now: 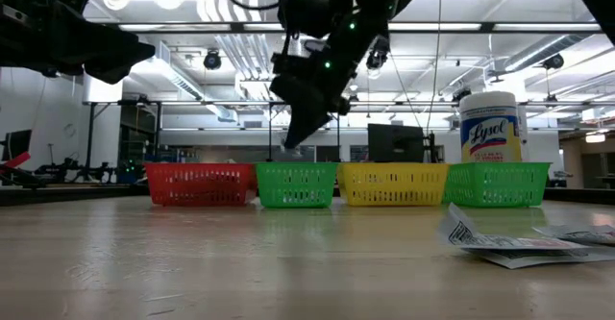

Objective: Pick & Place First Aid Supplies
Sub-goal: Put the ointment pack into the left green basket

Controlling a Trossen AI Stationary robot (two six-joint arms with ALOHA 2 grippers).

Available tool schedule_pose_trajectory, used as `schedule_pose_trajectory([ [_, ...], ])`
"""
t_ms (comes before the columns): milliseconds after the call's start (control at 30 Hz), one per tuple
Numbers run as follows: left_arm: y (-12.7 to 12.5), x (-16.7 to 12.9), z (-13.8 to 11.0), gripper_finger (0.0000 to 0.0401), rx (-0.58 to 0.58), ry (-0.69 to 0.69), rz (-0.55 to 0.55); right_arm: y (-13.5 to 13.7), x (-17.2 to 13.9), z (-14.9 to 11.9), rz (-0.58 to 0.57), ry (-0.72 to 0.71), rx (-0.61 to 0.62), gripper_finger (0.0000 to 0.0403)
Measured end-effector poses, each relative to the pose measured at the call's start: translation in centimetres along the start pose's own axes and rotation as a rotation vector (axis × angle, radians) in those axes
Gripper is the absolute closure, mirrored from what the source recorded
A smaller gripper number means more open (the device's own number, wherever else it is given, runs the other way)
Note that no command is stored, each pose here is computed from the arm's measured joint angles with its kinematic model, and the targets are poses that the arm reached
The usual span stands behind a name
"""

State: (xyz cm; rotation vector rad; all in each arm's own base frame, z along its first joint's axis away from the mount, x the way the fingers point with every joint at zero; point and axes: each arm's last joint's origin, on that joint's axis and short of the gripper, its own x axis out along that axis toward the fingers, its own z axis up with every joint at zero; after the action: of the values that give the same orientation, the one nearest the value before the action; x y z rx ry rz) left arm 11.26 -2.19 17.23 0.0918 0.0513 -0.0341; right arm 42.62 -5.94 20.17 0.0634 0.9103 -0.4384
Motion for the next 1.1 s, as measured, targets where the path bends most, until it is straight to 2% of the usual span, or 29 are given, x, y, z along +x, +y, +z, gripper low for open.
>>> schedule_pose_trajectory([
  [233,0.0,0.0,0.0,0.025,0.0,0.002,0.011,0.2,1.4,-0.7,0.004,0.039,0.014,0.0394],
  [567,0.0,0.0,0.0,0.025,0.0,0.004,0.012,0.1,1.7,-1.3,0.01,0.053,0.073,0.0394],
  [1100,0.0,0.0,0.0,0.025,0.0,0.005,0.012,0.1,2.0,-1.8,0.036,0.064,0.065,0.0394],
])
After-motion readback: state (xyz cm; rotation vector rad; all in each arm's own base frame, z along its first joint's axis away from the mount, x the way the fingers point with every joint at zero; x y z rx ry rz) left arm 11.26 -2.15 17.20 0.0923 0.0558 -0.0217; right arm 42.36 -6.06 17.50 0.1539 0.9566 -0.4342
